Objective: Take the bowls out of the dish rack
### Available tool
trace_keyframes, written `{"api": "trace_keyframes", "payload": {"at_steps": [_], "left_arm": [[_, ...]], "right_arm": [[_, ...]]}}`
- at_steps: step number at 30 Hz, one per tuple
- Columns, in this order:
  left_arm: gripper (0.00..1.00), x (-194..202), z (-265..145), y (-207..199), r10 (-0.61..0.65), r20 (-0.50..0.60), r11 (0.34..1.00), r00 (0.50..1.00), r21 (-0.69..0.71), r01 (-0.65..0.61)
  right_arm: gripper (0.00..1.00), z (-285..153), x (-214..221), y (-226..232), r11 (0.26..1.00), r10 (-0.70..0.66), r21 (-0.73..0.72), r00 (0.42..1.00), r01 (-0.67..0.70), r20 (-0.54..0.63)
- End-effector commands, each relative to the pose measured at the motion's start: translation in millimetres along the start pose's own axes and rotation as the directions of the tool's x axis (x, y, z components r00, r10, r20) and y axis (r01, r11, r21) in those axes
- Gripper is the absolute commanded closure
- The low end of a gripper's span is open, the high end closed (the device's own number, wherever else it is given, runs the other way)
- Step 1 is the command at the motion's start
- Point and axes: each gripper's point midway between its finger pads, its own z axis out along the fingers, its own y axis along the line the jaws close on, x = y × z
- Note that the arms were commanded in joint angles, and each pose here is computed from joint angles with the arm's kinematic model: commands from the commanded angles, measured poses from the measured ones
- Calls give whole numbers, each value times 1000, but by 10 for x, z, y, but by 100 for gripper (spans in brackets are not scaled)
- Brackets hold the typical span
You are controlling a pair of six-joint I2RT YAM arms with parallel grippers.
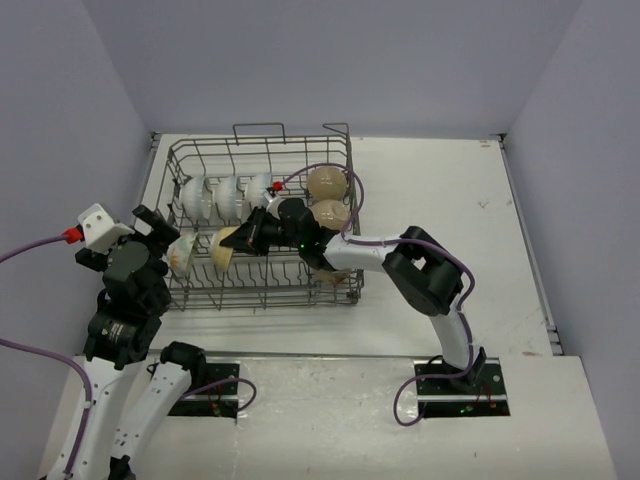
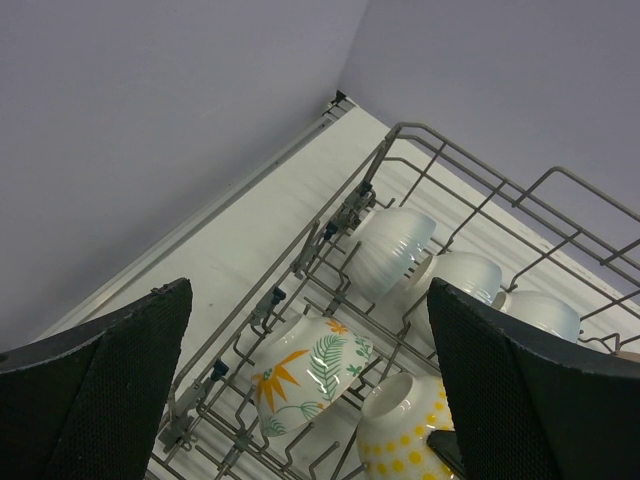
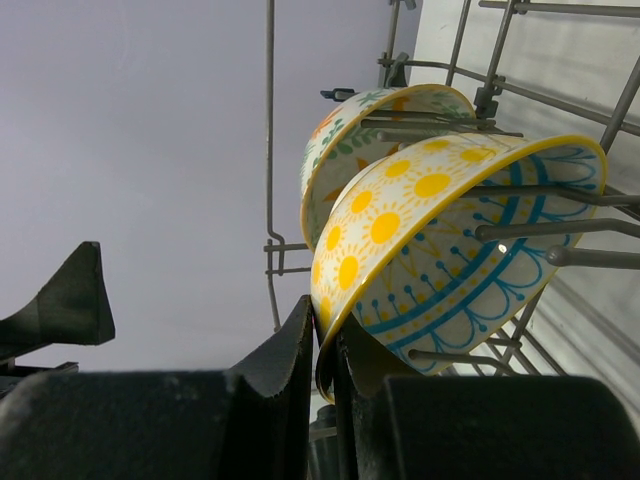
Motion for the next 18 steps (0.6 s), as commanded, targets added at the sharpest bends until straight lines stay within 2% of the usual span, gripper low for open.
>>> {"api": "trace_keyframes", "payload": {"at_steps": [1,18], "left_arm": [[0,-64,10,-37,-14,28,1000,1000,10,13],[0,-70,9,-38,-15,29,1000,999,11,14]], "right_arm": [[100,-465,-305,1839,845,-139,-499,979,195,147],[100,-603,-278,2145,803,-133,-565,982,187,136]]}}
